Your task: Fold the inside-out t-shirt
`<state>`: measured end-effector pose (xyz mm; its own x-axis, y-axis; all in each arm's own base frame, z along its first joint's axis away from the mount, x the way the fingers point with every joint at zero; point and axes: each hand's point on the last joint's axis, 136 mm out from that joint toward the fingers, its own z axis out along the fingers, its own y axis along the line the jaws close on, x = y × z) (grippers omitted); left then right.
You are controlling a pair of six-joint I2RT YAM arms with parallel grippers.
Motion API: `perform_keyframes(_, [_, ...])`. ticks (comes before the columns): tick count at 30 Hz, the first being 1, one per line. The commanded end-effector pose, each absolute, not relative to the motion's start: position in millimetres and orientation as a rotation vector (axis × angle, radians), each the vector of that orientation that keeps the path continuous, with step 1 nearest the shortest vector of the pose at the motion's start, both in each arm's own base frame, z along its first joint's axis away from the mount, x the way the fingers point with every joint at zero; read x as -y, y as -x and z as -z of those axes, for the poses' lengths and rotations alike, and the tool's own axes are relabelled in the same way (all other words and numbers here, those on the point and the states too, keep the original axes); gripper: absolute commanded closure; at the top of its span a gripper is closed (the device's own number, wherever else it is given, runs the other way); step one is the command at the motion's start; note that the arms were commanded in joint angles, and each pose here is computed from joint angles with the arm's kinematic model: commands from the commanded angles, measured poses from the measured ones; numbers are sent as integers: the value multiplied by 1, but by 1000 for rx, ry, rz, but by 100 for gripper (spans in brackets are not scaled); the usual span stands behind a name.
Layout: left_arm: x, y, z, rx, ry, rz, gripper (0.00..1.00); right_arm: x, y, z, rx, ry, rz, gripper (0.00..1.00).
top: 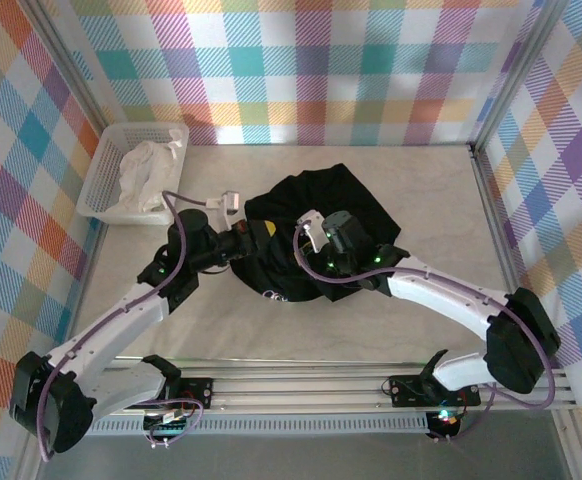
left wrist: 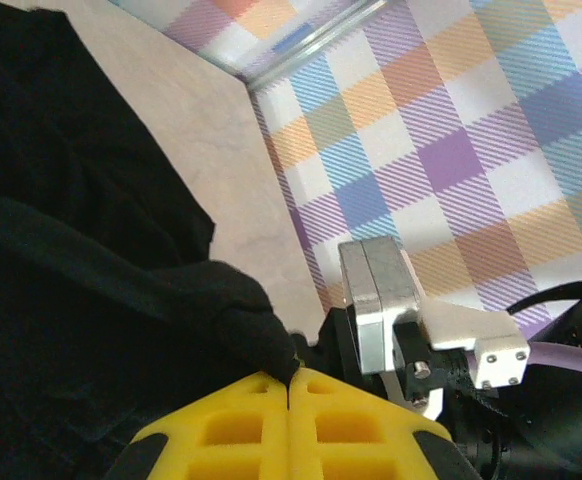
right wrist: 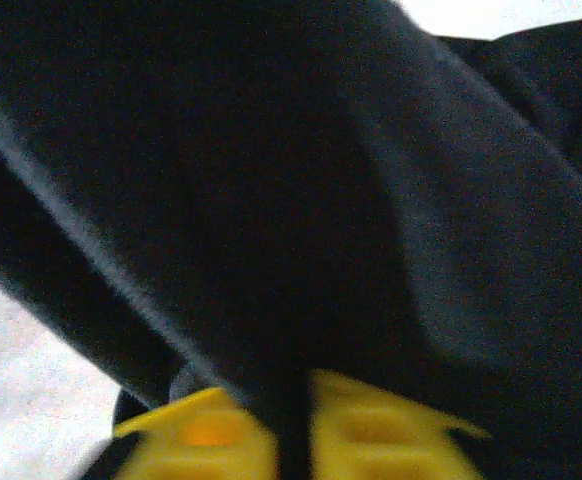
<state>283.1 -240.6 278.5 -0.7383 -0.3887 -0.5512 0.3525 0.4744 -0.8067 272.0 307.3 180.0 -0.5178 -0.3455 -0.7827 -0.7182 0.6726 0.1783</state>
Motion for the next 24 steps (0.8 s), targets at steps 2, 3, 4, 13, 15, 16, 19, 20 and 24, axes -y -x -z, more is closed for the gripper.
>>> perform_keyframes(2, [209,-293,-286,-1981,113,1134,100,-317,-242,-247,-1895,942,-1036,100])
perform_keyframes(3, [201,-297,-282,-1991,140,1091,100,-316,-231,-259,-1839,974,-1158,100])
perform_keyframes(4, [194,-301,-277,-2005,159,1047,100,-315,-220,-269,-1785,1003,-1278,100])
perform_keyframes(13, [184,-311,-243,-2110,99,838,94,-318,-217,-287,-1708,992,-1504,100])
perform_keyframes(15, [191,-304,-240,-2122,48,836,87,-318,-225,-287,-1725,960,-1498,100])
perform_keyframes(16, [195,-298,-239,-2130,23,838,82,-319,-227,-286,-1732,949,-1500,100])
perform_keyframes(19, [203,-285,-228,-2167,-5,844,69,-319,-237,-283,-1753,907,-1500,100])
perform_keyframes(20, [205,-280,-224,-2181,-2,851,65,-319,-239,-283,-1760,894,-1498,100])
perform_keyframes(24, [212,-263,-216,-2194,-1,876,53,-318,-245,-281,-1772,867,-1495,100])
